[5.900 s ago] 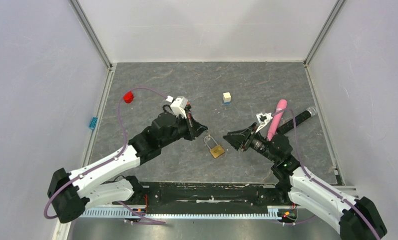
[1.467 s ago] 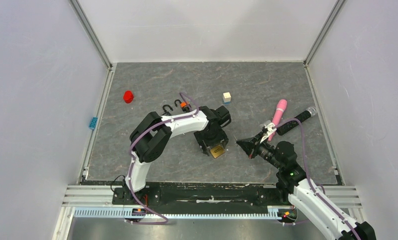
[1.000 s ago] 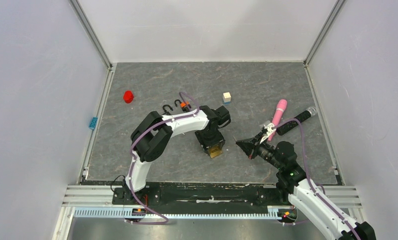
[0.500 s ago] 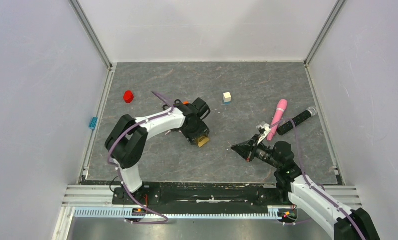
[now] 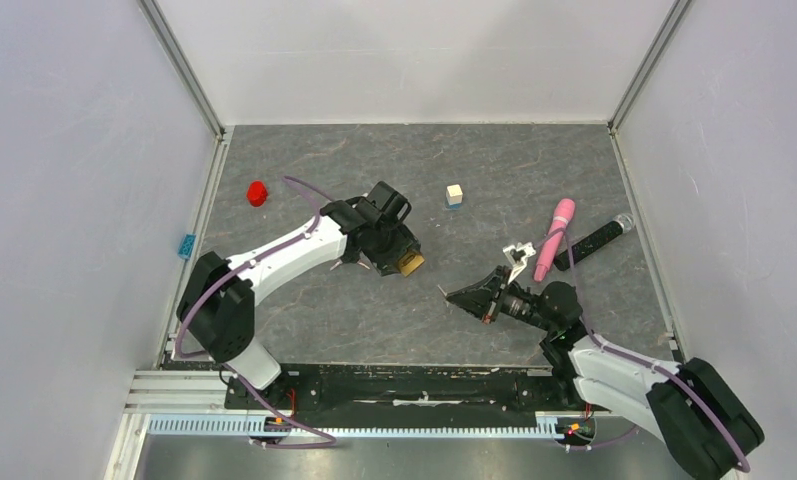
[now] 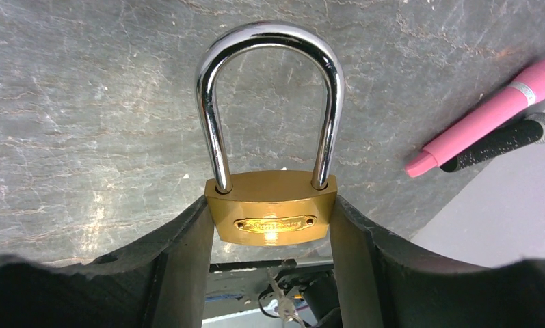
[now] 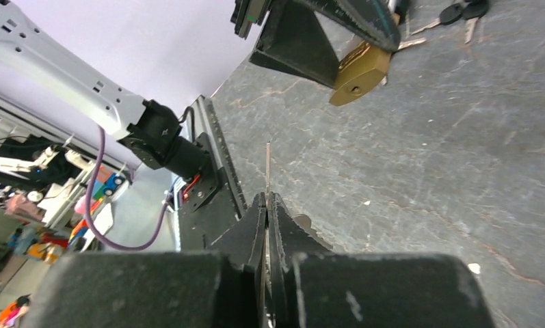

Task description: Unlock with the key

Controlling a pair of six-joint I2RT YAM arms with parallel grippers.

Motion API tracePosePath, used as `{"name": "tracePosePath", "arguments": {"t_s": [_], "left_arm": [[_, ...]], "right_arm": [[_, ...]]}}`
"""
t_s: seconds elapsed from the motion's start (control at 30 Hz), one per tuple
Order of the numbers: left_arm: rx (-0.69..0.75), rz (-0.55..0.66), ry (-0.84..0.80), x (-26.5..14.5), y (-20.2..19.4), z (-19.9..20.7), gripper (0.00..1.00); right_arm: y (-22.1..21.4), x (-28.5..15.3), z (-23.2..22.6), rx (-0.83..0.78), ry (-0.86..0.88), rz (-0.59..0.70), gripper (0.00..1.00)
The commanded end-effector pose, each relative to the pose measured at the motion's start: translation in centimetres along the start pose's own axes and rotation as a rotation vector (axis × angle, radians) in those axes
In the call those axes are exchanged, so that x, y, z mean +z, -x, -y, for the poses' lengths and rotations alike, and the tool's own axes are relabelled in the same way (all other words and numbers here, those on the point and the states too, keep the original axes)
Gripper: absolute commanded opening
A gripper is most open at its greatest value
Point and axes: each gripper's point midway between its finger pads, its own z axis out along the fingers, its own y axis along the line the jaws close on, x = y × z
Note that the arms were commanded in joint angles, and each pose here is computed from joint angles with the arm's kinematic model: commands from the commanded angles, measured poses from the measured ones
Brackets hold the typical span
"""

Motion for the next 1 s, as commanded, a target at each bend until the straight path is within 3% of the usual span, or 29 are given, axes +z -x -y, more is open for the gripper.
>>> {"name": "tracePosePath", "arguments": {"t_s": [0.0, 0.4, 0.97], "left_arm": [[-0.006, 0.005, -0.198, -4.3, 0.4, 4.8, 0.13], [0.047, -0.005, -0.305, -6.0, -1.1, 6.4, 0.12], [0.081, -0.013, -0.34, -6.6, -2.3, 6.3, 0.1]], "right_arm": [[2.1, 1.1, -2.9, -0.022, 0.118, 0.061, 0.0], [2.7, 2.8, -2.4, 0.062, 0.134, 0.076, 0.0], [2.9, 3.2, 0.3, 0.119, 0.017, 0.134, 0.0]]}}
